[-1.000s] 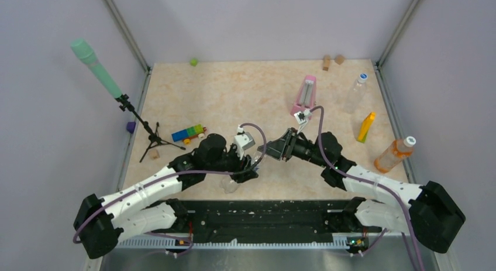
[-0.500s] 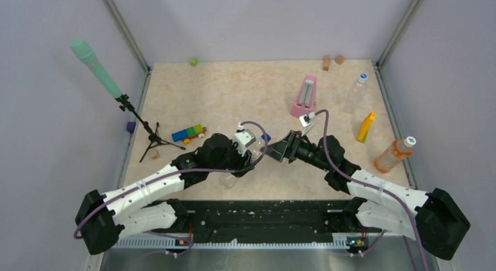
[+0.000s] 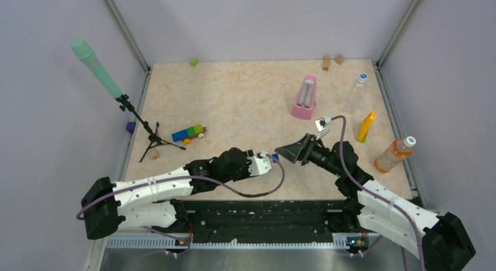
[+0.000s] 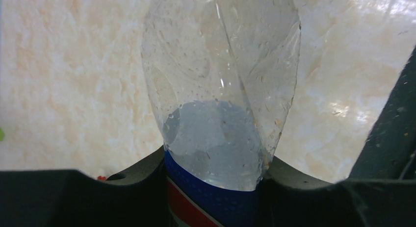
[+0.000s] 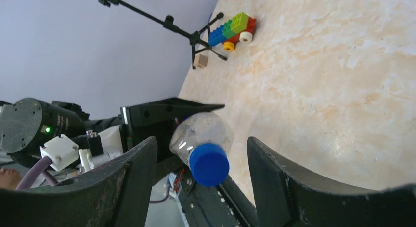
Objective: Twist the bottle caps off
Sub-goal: Pick up the plastic bottle at the center of the board.
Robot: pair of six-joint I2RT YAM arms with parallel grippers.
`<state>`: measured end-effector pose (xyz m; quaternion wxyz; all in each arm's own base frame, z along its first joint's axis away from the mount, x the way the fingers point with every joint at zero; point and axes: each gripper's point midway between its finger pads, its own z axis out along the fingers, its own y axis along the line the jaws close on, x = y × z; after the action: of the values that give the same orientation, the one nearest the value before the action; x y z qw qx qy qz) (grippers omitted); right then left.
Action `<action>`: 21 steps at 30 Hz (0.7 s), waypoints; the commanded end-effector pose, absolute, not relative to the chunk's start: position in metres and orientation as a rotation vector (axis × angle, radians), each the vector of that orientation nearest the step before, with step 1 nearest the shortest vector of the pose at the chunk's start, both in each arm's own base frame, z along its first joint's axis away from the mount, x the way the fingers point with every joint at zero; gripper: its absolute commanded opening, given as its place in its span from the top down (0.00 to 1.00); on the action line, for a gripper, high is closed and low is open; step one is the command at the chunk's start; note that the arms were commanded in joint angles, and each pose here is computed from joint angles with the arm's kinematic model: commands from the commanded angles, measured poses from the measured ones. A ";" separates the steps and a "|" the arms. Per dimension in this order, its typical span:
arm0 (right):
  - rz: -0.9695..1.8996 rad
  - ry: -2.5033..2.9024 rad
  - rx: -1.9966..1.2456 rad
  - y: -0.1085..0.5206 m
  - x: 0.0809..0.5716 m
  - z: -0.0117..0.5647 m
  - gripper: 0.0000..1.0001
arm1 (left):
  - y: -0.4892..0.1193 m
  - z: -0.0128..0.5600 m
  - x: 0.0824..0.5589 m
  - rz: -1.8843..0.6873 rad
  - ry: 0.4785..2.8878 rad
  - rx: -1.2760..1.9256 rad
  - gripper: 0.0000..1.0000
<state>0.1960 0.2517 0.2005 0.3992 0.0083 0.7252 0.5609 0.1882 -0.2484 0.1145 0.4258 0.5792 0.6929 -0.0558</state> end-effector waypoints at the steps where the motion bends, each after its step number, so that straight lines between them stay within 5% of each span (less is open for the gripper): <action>1: 1.506 1.854 -0.094 0.257 0.180 0.197 0.35 | -0.246 0.140 0.206 -0.001 1.531 1.490 1.00; 13: 1.671 1.773 -0.207 0.269 0.163 0.198 0.47 | -0.253 0.151 0.201 -0.027 1.328 1.539 1.00; 21: 1.674 1.775 -0.247 0.267 0.155 0.193 0.68 | -0.255 0.142 0.200 -0.064 1.363 1.555 1.00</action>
<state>0.1609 0.2677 0.1823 0.3227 -0.0671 0.7037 0.6294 0.1986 -0.2422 0.1310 0.4888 0.6564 0.5747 0.0000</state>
